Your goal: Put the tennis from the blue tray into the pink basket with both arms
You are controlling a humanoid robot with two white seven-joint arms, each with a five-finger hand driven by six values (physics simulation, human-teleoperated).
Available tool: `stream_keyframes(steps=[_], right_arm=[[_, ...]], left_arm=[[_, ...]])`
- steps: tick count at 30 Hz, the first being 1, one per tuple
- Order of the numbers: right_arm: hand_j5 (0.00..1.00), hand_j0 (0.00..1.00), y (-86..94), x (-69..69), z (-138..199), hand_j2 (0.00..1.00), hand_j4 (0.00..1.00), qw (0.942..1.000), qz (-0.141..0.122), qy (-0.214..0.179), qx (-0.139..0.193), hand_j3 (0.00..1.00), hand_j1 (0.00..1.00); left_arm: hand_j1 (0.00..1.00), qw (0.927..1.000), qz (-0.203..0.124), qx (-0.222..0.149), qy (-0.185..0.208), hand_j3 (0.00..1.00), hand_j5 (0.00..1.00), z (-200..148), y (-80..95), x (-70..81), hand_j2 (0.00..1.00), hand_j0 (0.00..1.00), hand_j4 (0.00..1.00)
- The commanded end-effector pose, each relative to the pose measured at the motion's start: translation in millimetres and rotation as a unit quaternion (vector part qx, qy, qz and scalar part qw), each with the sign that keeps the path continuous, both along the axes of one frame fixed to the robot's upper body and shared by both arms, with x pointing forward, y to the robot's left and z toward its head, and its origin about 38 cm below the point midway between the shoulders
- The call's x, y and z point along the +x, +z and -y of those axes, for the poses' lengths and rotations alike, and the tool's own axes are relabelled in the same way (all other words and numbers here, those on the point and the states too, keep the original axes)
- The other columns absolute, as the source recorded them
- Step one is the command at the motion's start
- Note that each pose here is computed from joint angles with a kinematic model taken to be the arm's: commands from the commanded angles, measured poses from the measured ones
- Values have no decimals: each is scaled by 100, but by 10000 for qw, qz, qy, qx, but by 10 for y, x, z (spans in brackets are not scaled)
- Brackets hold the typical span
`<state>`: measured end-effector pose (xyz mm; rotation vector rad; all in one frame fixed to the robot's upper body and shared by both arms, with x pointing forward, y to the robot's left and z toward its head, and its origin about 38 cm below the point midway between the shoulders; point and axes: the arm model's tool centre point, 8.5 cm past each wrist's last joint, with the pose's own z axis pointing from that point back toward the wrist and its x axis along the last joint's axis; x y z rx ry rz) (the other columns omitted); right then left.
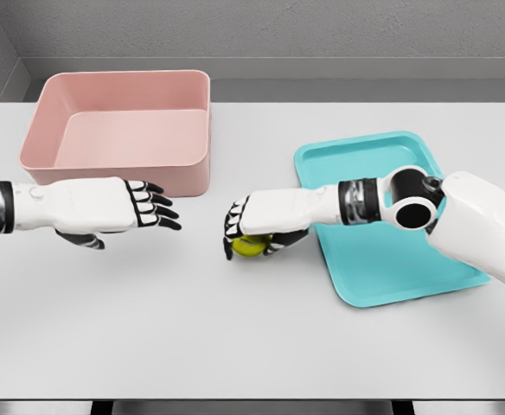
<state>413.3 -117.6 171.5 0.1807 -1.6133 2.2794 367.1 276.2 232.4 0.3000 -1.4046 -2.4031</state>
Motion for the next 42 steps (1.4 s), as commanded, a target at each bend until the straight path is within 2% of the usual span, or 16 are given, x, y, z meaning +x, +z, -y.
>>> stream_keyframes(steps=[1, 3, 8, 11, 16, 17, 18, 19, 20, 27, 29, 33, 36, 39, 40, 42], right_arm=[[55, 55, -58, 4, -54, 55, 55, 10000, -92, 4, -8, 55, 55], [55, 55, -62, -1, -69, 55, 55, 10000, -97, 20, -4, 55, 55], [55, 55, -85, -7, -182, 55, 55, 9999, -120, 106, -1, 55, 55], [55, 55, -156, -5, -206, 55, 55, 9998, -183, 104, -58, 55, 55], [58, 58, -158, -8, -208, 58, 58, 9998, -154, 116, -82, 58, 58], [63, 63, -150, -8, -211, 63, 63, 9998, -139, 124, -84, 63, 63], [72, 72, -150, -8, -212, 72, 72, 9998, -144, 123, -79, 72, 72], [90, 90, -147, -11, -215, 90, 90, 9998, -143, 130, -75, 90, 90], [95, 95, -147, -11, -215, 95, 95, 9998, -143, 130, -75, 95, 95], [100, 100, -138, -16, -200, 100, 100, 9998, -130, 137, -86, 100, 100], [100, 100, -79, 20, -170, 100, 100, 9999, -56, 110, -96, 100, 100], [100, 100, 77, 109, 126, 100, 100, 9995, 164, -85, -262, 100, 100], [100, 100, 263, 198, 414, 100, 100, 9979, 401, -301, -418, 100, 100], [100, 100, 384, 262, 543, 100, 100, 9964, 541, -421, -495, 100, 100], [100, 100, 422, 279, 576, 100, 100, 9961, 587, -474, -450, 100, 100], [100, 100, 547, 337, 732, 100, 100, 9941, 762, -771, -73, 100, 100]], left_arm=[[100, 10000, -50, 77, 23, 100, 100, -30, -33, -16, 100, 100, 100], [100, 9962, -298, 817, 99, 100, 100, -169, -115, -47, 100, 100, 100], [100, 9959, -281, 851, 98, 100, 100, -169, -112, -42, 100, 100, 100], [100, 9964, -299, 792, 85, 100, 100, -149, -106, -41, 100, 100, 100], [100, 9970, -294, 705, 108, 100, 100, -152, -68, -32, 100, 100, 100], [100, 9971, -306, 691, 105, 100, 100, -148, -75, -35, 100, 100, 100], [100, 9973, -300, 671, 93, 100, 100, -133, -74, -32, 100, 100, 100], [100, 9971, -319, 687, 113, 100, 100, -154, -79, -40, 100, 100, 100], [100, 9970, -319, 692, 127, 100, 100, -169, -68, -40, 100, 100, 100], [100, 9979, -387, 513, 104, 100, 100, -133, -30, -36, 100, 100, 100], [100, 9980, -385, 492, 96, 100, 100, -123, -27, -33, 100, 100, 100], [100, 9984, -450, 335, 62, 100, 100, -82, -4, -32, 100, 100, 100], [100, 9987, -467, 206, -79, 100, 100, 62, -51, -23, 100, 100, 100], [100, 9988, -427, 26, -234, 100, 100, 226, -38, 3, 100, 100, 100], [100, 9987, -385, -63, -319, 100, 100, 315, -16, 21, 100, 100, 100], [100, 9978, -294, -281, -520, 100, 100, 520, 51, 57, 100, 100, 100]])
